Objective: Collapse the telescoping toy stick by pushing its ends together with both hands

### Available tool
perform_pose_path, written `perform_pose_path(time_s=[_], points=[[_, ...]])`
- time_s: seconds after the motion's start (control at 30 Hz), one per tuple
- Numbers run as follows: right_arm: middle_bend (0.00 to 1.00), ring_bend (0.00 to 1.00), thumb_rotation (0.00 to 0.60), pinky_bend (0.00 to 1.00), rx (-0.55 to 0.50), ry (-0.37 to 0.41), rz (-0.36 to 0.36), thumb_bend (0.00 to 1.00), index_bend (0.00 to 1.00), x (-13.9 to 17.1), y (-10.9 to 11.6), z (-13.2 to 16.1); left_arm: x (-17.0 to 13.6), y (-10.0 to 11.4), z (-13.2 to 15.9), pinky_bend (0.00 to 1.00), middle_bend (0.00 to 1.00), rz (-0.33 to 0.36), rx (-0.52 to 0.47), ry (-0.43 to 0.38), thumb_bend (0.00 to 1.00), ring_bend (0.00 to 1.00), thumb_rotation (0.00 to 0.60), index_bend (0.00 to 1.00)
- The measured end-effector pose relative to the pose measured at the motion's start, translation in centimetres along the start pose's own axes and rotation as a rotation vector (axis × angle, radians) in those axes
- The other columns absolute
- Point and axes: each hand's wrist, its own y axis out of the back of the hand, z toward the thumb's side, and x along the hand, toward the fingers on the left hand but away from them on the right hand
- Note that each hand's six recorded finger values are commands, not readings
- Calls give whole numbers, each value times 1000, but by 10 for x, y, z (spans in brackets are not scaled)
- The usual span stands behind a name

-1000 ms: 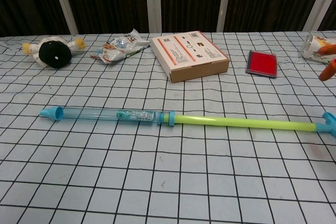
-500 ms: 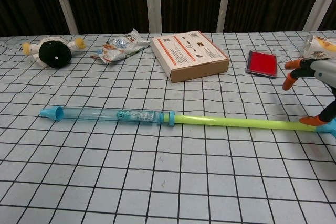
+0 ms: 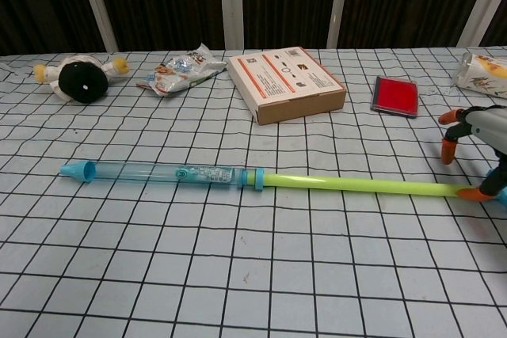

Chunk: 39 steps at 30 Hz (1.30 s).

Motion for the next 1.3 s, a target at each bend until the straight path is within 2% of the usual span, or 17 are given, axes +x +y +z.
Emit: perform_pose_path(time_s=[0.8,1.3], points=[[124,0,600,0,46,-39,50,296,467,3,-9,-20,0,0,2,0,0,4,2,-3,48,0,600,0],[135,0,600,0,54,-55,74,383,512,0,-14,-26,0,1,4,0,0,13,7,-5,48,0,600,0]])
